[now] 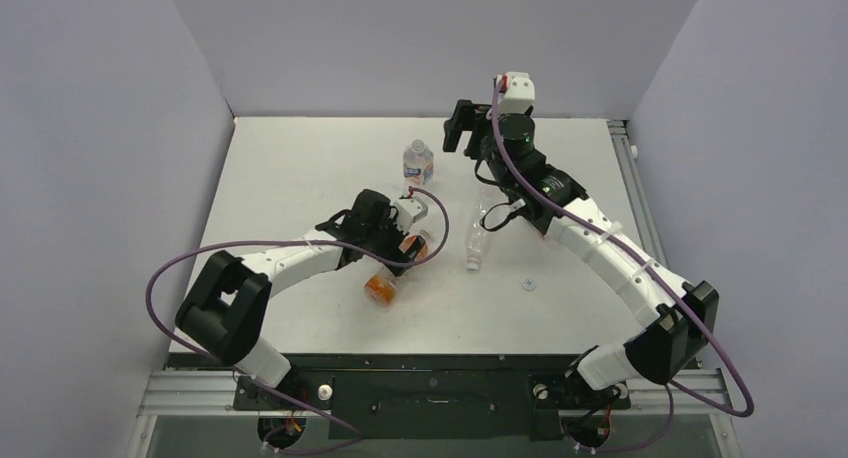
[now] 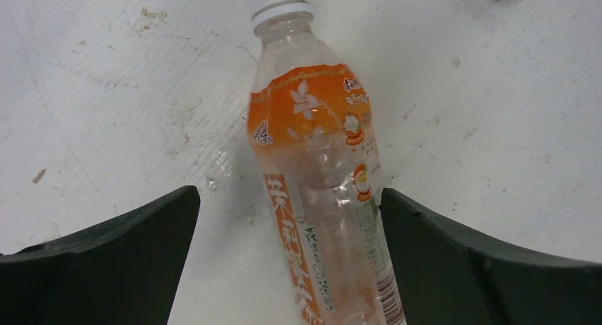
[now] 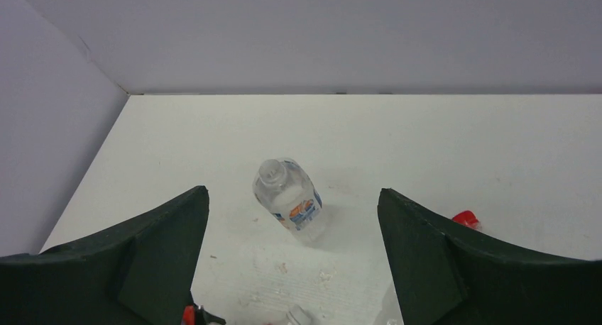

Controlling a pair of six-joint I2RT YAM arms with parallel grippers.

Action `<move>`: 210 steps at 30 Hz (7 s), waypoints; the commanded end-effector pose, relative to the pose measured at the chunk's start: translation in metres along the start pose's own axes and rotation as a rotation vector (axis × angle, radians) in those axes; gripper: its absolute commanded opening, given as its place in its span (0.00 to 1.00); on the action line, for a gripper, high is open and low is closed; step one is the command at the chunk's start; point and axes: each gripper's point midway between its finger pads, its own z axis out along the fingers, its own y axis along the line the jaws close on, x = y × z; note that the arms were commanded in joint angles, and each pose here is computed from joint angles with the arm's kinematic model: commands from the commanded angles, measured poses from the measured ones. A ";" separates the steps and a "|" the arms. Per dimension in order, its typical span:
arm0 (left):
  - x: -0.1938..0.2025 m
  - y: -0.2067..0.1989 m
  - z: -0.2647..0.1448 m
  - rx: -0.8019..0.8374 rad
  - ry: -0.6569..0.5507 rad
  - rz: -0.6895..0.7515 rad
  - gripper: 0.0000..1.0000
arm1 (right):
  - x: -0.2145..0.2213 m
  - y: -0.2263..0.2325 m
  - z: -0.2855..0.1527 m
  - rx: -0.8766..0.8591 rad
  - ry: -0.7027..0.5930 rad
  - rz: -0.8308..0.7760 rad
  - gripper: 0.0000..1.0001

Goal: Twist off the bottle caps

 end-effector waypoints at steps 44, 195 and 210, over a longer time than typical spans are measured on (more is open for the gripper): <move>-0.209 -0.082 -0.274 0.257 -0.968 0.184 0.43 | -0.088 0.125 -0.163 -0.499 -0.039 0.434 0.73; -0.216 -0.095 -0.293 0.336 -0.979 0.182 0.07 | -0.137 0.151 -0.202 -0.675 -0.100 0.082 0.74; -0.217 -0.052 -0.265 0.072 -0.953 0.220 0.09 | -0.096 0.163 -0.154 -0.398 0.068 0.069 0.78</move>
